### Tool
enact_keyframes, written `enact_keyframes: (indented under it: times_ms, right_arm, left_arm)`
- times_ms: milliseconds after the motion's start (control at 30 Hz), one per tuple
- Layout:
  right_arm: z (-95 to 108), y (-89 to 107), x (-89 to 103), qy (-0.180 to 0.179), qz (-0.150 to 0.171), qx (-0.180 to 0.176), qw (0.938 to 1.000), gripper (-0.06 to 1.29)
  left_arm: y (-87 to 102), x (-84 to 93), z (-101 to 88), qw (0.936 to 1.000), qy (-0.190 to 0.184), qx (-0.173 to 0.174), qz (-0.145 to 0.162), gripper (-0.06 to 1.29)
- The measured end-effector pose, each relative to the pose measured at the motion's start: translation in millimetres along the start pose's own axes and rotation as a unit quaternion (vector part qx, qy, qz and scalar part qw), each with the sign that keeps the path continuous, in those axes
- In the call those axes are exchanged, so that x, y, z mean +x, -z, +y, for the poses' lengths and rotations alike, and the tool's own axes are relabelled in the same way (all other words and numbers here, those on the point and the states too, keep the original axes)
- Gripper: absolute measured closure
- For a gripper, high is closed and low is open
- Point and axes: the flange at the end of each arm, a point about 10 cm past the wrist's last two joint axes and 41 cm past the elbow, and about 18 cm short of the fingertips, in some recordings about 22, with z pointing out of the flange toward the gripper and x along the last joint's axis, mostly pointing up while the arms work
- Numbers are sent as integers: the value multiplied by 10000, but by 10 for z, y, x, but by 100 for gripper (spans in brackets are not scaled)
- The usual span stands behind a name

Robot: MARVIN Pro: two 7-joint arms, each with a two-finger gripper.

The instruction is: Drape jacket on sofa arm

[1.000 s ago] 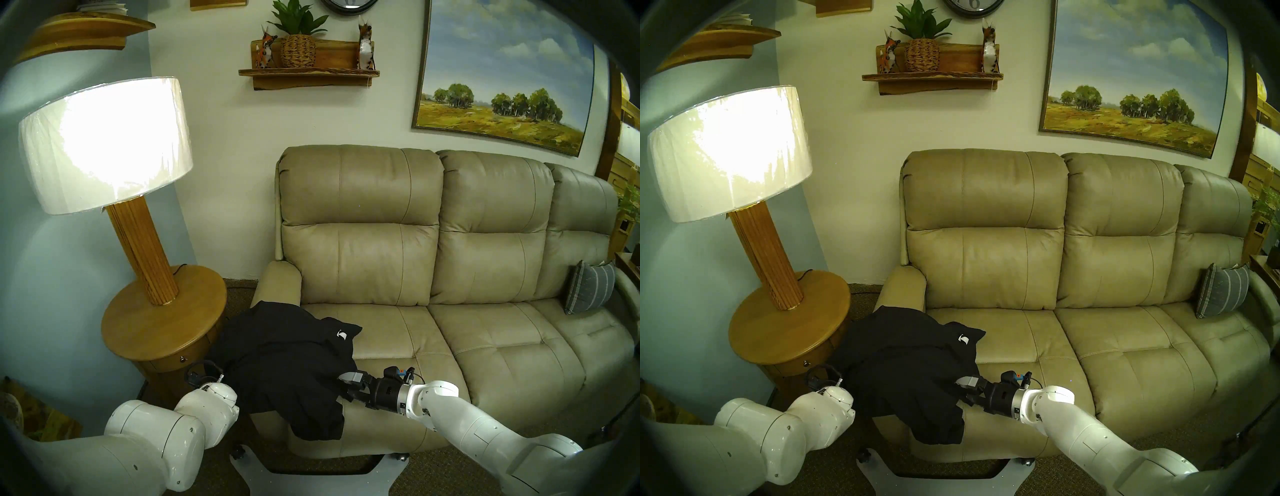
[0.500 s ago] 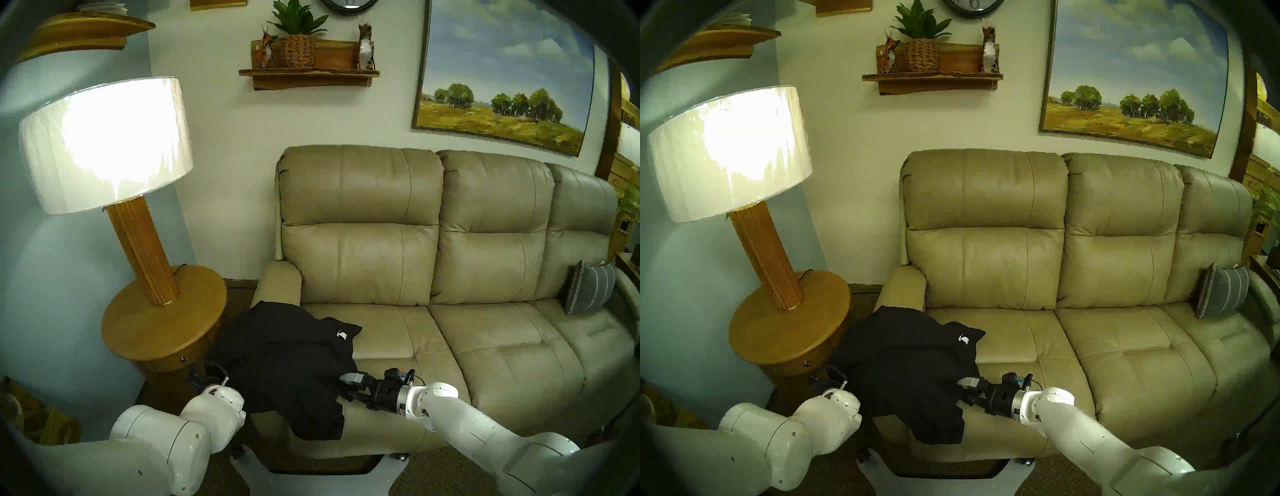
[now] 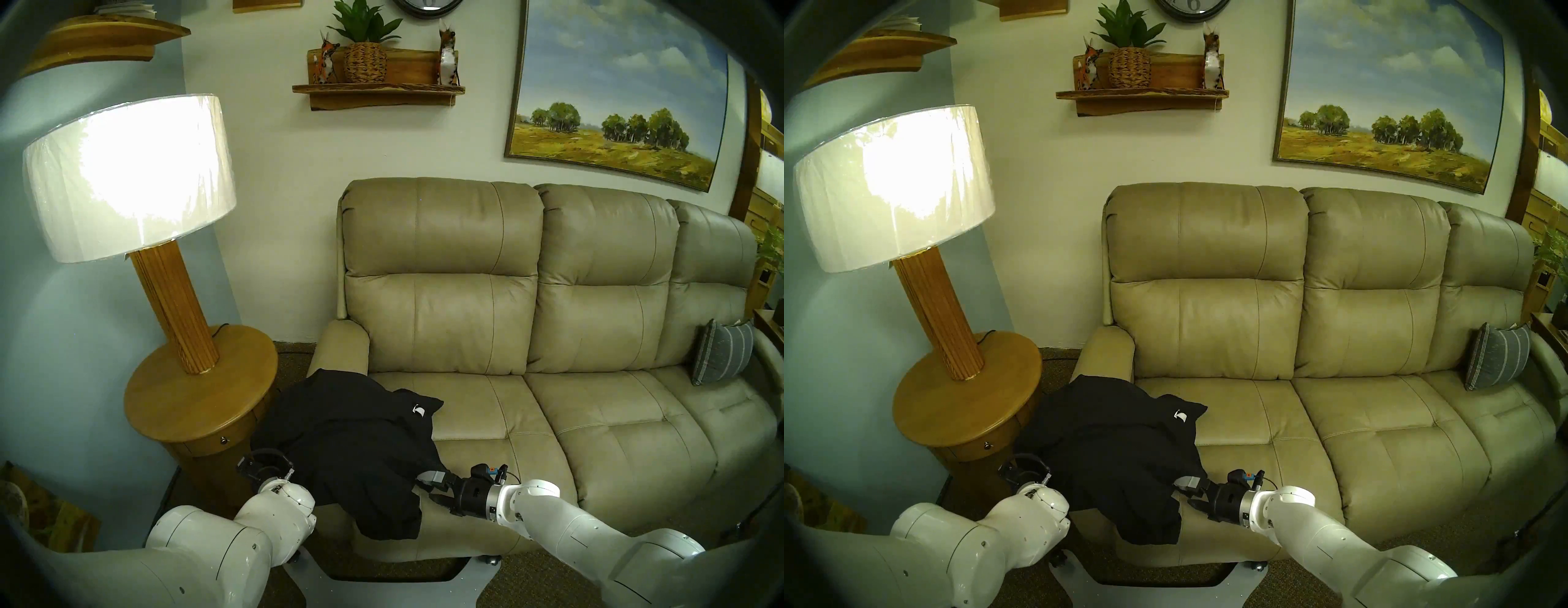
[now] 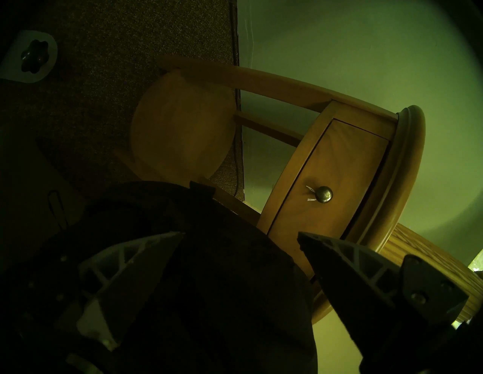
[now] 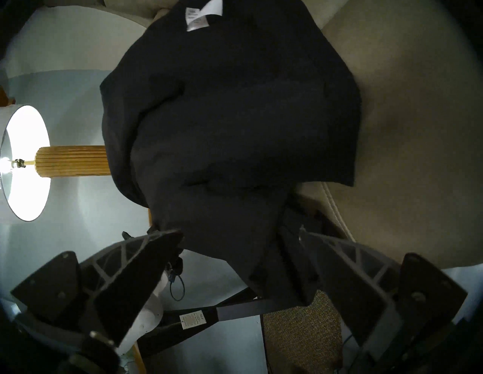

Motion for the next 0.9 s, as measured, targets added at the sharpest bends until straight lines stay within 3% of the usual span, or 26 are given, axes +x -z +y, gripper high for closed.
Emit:
enact_keyframes:
  times_ms: [333, 667, 900]
  right_arm:
    - [-43, -50, 33, 39, 45, 32, 10000, -1]
    - [-108, -90, 93, 16, 166, 128, 9998, -1]
    - [-96, -90, 102, -32, 224, 125, 9997, -1]
  left_arm:
    - [229, -232, -166, 9983, -81, -431, -395, 2]
    - [523, -208, -372, 9939, -353, -918, -496, 5]
    - [733, -46, -577, 9936, -536, -926, -363, 7]
